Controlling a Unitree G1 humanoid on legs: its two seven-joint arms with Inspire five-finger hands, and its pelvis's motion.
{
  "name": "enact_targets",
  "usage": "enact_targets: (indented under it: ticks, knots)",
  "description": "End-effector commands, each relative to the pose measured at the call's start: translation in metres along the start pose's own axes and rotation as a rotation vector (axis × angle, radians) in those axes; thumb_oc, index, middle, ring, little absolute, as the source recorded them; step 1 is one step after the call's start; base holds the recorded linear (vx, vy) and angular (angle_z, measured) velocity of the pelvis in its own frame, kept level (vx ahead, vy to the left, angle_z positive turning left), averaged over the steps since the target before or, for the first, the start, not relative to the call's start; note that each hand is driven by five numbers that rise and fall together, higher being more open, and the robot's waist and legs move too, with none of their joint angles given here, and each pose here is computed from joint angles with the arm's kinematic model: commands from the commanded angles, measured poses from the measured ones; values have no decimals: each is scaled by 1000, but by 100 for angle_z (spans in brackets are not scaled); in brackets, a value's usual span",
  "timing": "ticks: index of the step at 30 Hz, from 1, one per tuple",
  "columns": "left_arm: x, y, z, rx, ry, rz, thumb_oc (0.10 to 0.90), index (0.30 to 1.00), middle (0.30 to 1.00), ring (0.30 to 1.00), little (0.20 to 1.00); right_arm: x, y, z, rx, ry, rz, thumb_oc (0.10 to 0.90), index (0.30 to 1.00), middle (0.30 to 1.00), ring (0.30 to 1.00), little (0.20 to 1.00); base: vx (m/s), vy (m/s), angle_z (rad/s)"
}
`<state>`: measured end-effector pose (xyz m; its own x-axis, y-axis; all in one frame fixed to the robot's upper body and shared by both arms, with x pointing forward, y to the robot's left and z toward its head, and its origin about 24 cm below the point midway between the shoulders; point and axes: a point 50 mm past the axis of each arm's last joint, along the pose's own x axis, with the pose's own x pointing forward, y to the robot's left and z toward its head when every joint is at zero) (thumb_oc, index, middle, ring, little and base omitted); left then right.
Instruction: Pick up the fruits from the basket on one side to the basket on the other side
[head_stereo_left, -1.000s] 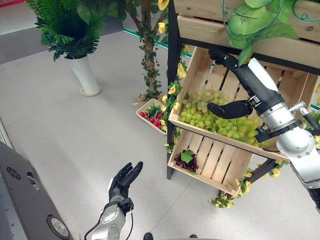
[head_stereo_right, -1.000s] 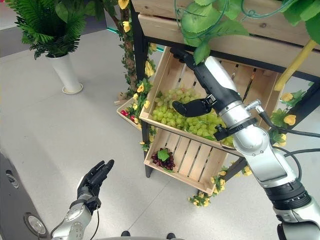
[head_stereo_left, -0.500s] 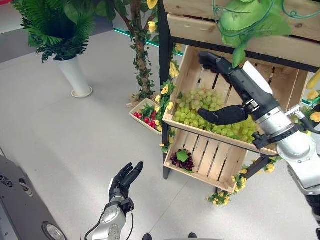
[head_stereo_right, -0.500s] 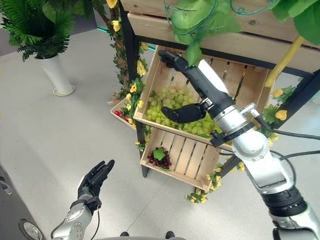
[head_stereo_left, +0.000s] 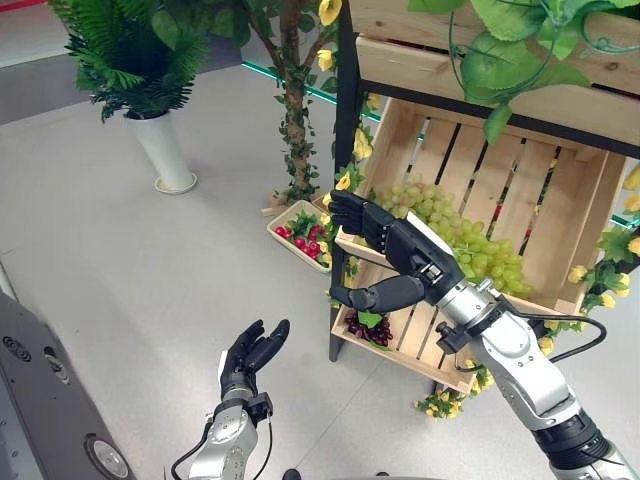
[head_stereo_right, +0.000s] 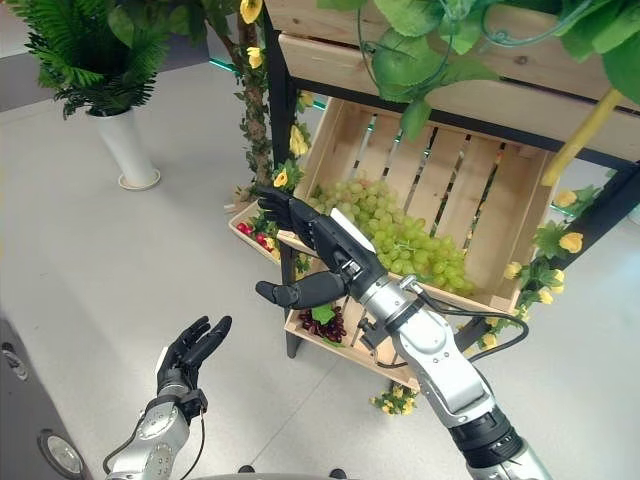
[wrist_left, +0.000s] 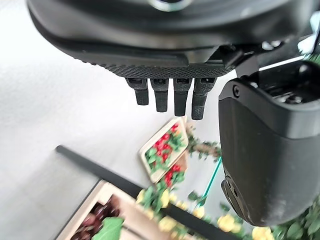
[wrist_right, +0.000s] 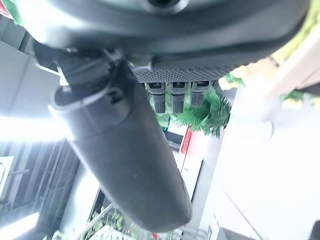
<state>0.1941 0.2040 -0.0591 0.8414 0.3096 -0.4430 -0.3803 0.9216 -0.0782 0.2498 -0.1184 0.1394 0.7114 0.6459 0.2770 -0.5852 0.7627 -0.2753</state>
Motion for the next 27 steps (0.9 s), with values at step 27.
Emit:
enact_targets:
  ticks: [27]
  knots:
    - [11, -16, 60, 107, -332, -135, 800, 900, 900, 900, 900, -8, 26, -37, 238, 45, -34, 800, 900, 900, 900, 900, 27, 1, 26]
